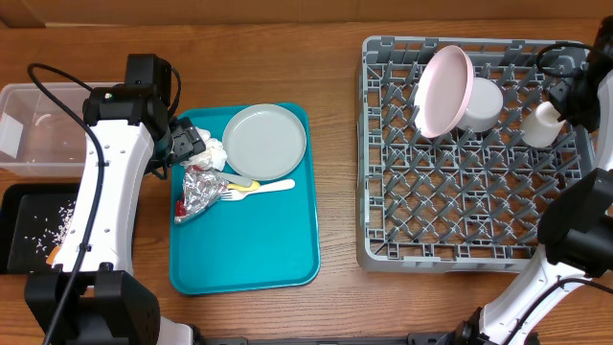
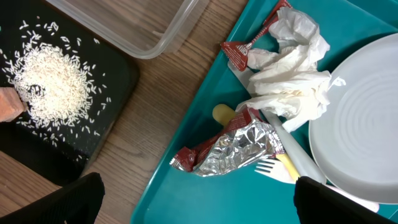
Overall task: Sort waste into correct bins and load items into the dishwasher rack
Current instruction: 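Lower the cup into the rack and open the right gripper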
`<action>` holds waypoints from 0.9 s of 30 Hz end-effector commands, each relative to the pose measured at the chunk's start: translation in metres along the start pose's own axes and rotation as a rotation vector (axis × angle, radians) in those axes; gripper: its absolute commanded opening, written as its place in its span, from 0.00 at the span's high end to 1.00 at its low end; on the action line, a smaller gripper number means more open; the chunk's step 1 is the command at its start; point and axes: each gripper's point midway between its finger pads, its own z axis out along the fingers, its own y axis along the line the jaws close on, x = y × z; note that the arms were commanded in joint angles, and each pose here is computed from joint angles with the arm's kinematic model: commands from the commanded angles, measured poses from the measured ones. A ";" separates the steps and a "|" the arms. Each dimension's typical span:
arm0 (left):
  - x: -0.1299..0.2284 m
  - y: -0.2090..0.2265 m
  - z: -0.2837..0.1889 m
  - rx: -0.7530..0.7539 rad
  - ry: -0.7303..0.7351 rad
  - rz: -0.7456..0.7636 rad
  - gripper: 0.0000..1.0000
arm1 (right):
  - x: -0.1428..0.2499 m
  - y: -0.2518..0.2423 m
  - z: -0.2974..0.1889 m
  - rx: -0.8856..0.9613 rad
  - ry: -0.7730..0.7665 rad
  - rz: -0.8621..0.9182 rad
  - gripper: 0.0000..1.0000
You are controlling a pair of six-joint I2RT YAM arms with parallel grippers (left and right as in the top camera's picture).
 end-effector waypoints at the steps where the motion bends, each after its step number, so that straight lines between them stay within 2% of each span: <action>1: -0.006 -0.002 -0.010 0.020 -0.030 -0.027 0.00 | 0.001 0.002 0.007 -0.013 0.000 0.000 0.94; 20: -0.006 -0.002 -0.010 0.020 -0.030 -0.026 0.00 | -0.001 0.006 0.021 -0.021 -0.018 0.003 0.94; 27: -0.006 -0.002 -0.010 0.020 -0.030 -0.026 0.00 | -0.006 0.005 0.021 -0.017 -0.034 -0.018 0.90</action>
